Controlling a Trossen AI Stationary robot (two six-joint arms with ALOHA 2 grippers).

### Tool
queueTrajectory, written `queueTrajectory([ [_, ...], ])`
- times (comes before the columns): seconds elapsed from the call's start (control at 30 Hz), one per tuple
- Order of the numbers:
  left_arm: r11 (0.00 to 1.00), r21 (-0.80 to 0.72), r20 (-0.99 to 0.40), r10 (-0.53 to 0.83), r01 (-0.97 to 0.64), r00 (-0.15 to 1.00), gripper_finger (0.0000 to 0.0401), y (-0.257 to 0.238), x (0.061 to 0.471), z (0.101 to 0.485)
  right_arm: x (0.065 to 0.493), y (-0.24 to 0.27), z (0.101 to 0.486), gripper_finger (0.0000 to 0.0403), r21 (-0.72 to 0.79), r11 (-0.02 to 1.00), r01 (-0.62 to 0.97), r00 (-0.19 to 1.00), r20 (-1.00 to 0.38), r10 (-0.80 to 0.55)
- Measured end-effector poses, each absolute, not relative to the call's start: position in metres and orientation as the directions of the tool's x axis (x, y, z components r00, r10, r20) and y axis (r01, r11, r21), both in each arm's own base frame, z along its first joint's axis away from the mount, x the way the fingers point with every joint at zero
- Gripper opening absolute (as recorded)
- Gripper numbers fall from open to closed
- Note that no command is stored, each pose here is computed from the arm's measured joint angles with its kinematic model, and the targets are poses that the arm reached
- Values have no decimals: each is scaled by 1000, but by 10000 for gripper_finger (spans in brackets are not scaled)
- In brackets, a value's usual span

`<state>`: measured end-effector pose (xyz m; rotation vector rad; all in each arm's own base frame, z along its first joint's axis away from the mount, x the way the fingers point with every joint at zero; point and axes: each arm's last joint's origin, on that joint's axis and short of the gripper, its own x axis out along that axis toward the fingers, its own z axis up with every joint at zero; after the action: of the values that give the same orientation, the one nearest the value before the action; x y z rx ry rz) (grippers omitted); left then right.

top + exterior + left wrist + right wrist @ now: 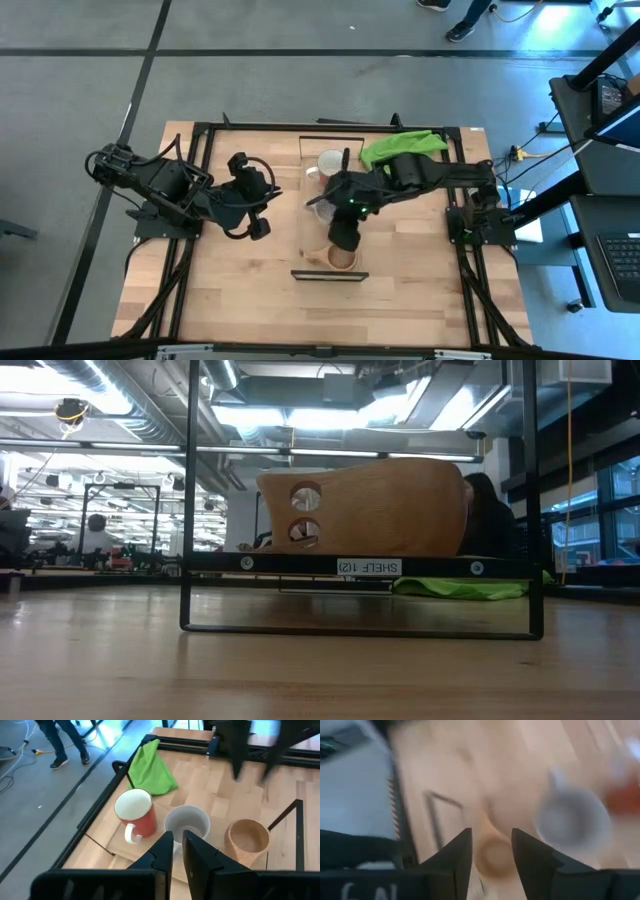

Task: Stack small to large cups/mugs on shelf
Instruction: Put the brown mug on the shelf

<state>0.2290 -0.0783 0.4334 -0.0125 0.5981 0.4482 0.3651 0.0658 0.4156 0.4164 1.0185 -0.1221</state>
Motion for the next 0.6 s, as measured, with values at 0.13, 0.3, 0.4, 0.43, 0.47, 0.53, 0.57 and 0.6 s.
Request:
queueTrajectory([
  [0.13, 906, 129, -555, 403, -404, 728, 35, -78, 228, 433, 353, 53, 395, 139, 175, 887, 428, 315, -948, 35],
  [0.3, 907, 173, -593, 407, -385, 695, 35, -80, 230, 411, 352, 53, 380, 139, 171, 898, 406, 303, -952, 44],
  [0.4, 914, 123, -580, 382, -386, 720, 35, -83, 223, 395, 342, 56, 369, 139, 143, 895, 422, 251, -967, 36],
  [0.43, 918, 95, -566, 369, -386, 737, 35, -84, 221, 391, 339, 58, 366, 139, 147, 897, 416, 257, -966, 39],
  [0.47, 921, 72, -554, 356, -382, 753, 35, -83, 218, 385, 335, 59, 363, 139, 155, 899, 409, 270, -962, 42],
  [0.53, 927, 22, -526, 330, -375, 784, 35, -80, 212, 377, 327, 61, 361, 139, 188, 896, 403, 320, -946, 55],
  [0.57, 929, -2, -505, 320, -371, 802, 35, -78, 208, 374, 322, 61, 359, 139, 214, 889, 405, 354, -933, 63],
  [0.6, 930, -27, -485, 308, -366, 819, 35, -76, 204, 372, 318, 61, 357, 139, 240, 881, 407, 389, -919, 70],
])
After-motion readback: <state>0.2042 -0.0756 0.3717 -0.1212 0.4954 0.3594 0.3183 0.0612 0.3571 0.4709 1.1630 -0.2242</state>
